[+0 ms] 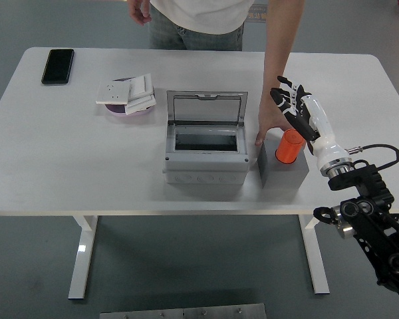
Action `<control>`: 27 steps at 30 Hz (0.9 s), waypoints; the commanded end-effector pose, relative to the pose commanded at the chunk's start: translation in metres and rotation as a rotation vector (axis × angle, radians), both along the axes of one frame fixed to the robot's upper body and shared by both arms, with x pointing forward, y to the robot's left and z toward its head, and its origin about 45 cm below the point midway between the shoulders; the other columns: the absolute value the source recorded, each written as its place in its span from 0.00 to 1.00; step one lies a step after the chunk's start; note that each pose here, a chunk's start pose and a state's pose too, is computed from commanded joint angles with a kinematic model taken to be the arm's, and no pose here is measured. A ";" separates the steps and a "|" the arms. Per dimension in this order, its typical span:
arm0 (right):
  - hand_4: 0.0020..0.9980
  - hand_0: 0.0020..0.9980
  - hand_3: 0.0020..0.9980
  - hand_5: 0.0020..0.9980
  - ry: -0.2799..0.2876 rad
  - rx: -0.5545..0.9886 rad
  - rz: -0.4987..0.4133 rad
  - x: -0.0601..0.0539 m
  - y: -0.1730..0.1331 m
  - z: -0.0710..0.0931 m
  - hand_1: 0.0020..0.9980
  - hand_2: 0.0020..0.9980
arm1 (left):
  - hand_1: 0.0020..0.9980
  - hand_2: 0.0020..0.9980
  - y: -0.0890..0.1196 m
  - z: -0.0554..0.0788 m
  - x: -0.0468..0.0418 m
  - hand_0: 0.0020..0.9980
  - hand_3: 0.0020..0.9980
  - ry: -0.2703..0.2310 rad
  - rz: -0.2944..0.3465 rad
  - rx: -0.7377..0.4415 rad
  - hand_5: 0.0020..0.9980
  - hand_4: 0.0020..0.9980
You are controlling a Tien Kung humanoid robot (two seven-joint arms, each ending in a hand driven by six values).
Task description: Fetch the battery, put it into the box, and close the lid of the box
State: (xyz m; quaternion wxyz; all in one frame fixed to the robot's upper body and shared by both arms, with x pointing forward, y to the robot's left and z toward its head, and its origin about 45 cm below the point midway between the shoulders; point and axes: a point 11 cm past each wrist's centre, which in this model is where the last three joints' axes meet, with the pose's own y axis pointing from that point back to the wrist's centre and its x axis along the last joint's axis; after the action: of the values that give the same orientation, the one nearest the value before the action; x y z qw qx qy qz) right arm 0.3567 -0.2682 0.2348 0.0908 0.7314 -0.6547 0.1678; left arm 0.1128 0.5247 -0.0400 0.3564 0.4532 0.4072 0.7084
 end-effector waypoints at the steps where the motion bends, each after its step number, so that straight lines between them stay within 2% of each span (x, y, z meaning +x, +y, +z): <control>1: 1.00 1.00 0.83 0.82 -0.001 -0.016 0.000 0.000 -0.002 0.003 0.78 0.76 | 0.74 0.58 0.000 0.000 -0.0005 0.60 0.56 -0.001 0.002 0.001 0.10 0.59; 10: 1.00 0.97 0.82 0.83 -0.013 -0.258 0.007 0.004 -0.014 0.037 0.75 0.75 | 0.74 0.58 0.007 0.002 -0.0059 0.60 0.56 -0.010 0.026 0.013 0.10 0.59; 11: 1.00 0.83 0.77 0.84 -0.013 -0.286 0.004 0.005 -0.016 0.040 0.66 0.71 | 0.74 0.58 0.008 0.003 -0.0065 0.60 0.56 -0.011 0.028 0.015 0.10 0.59; 16: 1.00 0.83 0.77 0.84 -0.019 -0.444 -0.027 0.007 -0.029 0.055 0.66 0.71 | 0.74 0.58 0.011 0.003 -0.0107 0.60 0.56 -0.017 0.044 0.019 0.10 0.59; 18: 1.00 0.80 0.76 0.82 -0.023 -0.506 -0.049 0.008 -0.035 0.059 0.64 0.71 | 0.74 0.58 0.012 0.004 -0.0121 0.60 0.56 -0.019 0.049 0.021 0.10 0.60; 27: 1.00 0.78 0.75 0.82 -0.029 -0.703 -0.154 0.010 -0.052 0.077 0.64 0.71 | 0.74 0.58 0.016 0.005 -0.0156 0.60 0.56 -0.025 0.068 0.028 0.10 0.60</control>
State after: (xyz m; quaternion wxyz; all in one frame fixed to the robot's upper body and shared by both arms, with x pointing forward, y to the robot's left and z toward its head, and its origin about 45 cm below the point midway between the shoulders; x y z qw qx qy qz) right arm 0.3665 -0.3201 0.3113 0.3399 0.6013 -0.6115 0.3860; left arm 0.0972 0.5403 -0.0353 0.3309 0.4350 0.4081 0.7312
